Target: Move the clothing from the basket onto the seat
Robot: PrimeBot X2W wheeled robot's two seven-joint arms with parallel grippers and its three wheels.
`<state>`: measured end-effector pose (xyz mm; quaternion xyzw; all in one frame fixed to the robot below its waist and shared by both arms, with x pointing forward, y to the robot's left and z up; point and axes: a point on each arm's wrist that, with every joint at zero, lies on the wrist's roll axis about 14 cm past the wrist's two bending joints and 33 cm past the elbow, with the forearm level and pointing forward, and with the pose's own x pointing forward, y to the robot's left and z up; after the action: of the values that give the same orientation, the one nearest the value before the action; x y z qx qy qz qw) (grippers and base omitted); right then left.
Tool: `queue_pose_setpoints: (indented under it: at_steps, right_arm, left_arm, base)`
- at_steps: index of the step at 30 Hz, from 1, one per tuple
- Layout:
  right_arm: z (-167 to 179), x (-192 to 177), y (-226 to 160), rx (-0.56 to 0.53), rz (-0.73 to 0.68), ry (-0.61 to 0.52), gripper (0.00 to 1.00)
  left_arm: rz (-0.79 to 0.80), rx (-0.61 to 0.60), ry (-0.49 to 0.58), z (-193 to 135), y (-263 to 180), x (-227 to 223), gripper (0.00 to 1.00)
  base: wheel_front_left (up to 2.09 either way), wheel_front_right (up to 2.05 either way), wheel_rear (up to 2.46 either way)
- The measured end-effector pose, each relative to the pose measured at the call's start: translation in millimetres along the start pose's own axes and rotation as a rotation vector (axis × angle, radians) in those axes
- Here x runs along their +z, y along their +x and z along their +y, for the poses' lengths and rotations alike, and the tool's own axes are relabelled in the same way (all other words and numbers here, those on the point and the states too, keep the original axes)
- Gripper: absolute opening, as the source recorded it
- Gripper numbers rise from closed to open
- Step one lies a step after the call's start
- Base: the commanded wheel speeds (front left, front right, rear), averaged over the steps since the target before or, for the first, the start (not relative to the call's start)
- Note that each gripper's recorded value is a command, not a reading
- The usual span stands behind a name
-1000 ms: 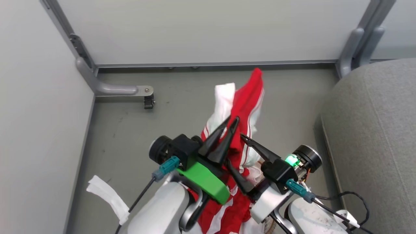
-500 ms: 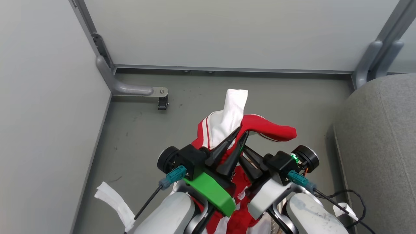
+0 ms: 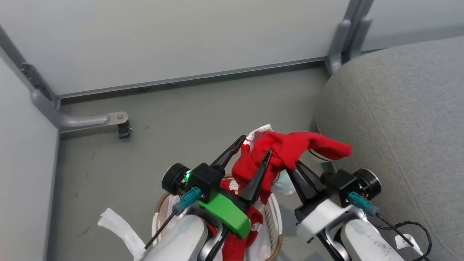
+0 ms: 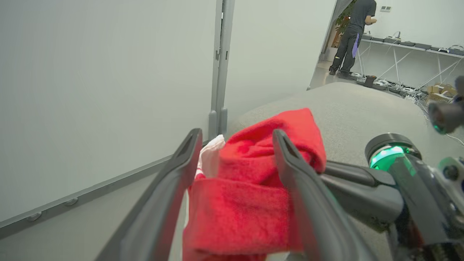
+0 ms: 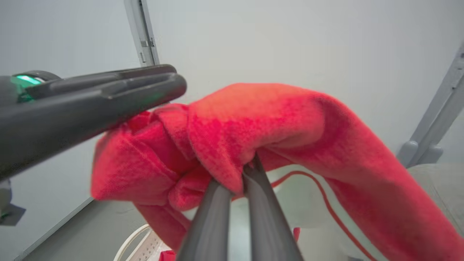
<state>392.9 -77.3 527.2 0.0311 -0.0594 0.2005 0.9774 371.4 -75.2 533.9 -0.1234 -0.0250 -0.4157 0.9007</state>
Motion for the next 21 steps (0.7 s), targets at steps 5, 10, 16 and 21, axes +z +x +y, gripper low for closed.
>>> queue_pose_setpoints:
  at_steps: [5,10,16,21]
  right_arm:
    - [-44.9,0.8,-31.5,-0.15,0.014,-0.023,0.0]
    - [-94.7,2.9,-72.3,-0.327,0.034,-0.055,0.0]
    - [-150.7,24.3,-103.4,-0.486,0.023,-0.144,0.0]
    - [-195.3,49.1,-103.5,-0.549,0.024,-0.282,0.0]
  left_arm:
    - [0.027,-0.092,-0.011,-22.6,18.5,-13.9,1.0]
    - [0.063,-0.191,-0.049,-50.3,34.5,-31.4,1.0]
    - [0.113,-0.287,-0.09,-75.5,46.9,-55.1,1.0]
    - [0.155,-0.334,-0.106,-75.2,56.0,-78.0,1.0]
  base:
    - [0.0,0.0,0.0]
    - [0.0,0.0,0.0]
    - [0.0,0.0,0.0]
    - [0.0,0.0,0.0]
